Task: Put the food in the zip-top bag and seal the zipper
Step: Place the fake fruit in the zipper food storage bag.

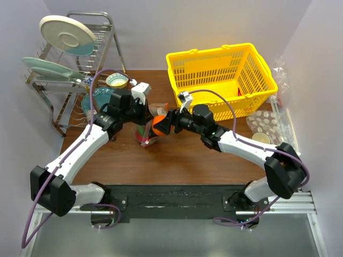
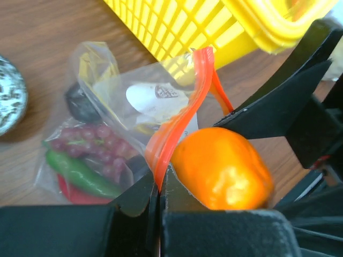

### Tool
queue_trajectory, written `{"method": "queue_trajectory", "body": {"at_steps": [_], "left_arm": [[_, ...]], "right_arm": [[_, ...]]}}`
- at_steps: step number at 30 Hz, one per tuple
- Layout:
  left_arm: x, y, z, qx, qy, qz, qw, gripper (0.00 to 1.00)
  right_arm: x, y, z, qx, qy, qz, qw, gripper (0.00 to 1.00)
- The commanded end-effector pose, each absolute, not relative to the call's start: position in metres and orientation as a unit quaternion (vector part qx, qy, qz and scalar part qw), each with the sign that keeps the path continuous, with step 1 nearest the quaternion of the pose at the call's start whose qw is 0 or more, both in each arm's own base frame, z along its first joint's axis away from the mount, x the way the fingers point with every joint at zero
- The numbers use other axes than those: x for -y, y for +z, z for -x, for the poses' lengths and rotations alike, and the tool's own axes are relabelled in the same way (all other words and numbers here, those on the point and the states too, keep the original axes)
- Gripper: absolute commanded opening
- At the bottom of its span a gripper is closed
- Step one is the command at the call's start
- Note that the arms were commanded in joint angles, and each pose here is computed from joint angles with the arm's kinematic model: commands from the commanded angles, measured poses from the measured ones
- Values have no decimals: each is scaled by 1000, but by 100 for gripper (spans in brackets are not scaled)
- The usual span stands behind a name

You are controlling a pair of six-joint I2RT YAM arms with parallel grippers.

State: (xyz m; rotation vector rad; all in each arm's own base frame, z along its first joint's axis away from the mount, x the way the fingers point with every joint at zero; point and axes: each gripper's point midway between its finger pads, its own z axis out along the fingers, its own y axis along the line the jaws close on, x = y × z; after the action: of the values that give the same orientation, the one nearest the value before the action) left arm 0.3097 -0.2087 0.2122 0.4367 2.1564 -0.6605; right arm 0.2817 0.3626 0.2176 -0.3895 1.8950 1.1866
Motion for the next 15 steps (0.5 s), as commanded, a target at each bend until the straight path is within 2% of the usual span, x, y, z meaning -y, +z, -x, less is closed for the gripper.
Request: {"method": "queue_trajectory", "body": {"at_steps": [1, 7, 12, 13, 14, 15], "left_arm": [[214, 263, -308, -831, -281, -182, 444, 0], [215, 287, -299, -825, -299, -180, 446, 0], [223, 286, -290, -824, -322, -189, 426, 0], [224, 285, -289, -824, -329, -187, 422, 0], [228, 286, -285, -821, -339, -192, 416, 0], [229, 288, -285, -818, -345, -192, 419, 0]], "right_arm": [[-363, 240, -307, -736, 455, 124, 486, 53], [-353, 234, -316, -742, 433, 99, 502, 56], [-352, 241, -321, -745, 419, 92, 511, 65], [-351, 243, -321, -747, 414, 90, 512, 73], [-349, 245, -323, -751, 408, 85, 512, 97], [-348, 246, -323, -754, 402, 84, 513, 99]]}}
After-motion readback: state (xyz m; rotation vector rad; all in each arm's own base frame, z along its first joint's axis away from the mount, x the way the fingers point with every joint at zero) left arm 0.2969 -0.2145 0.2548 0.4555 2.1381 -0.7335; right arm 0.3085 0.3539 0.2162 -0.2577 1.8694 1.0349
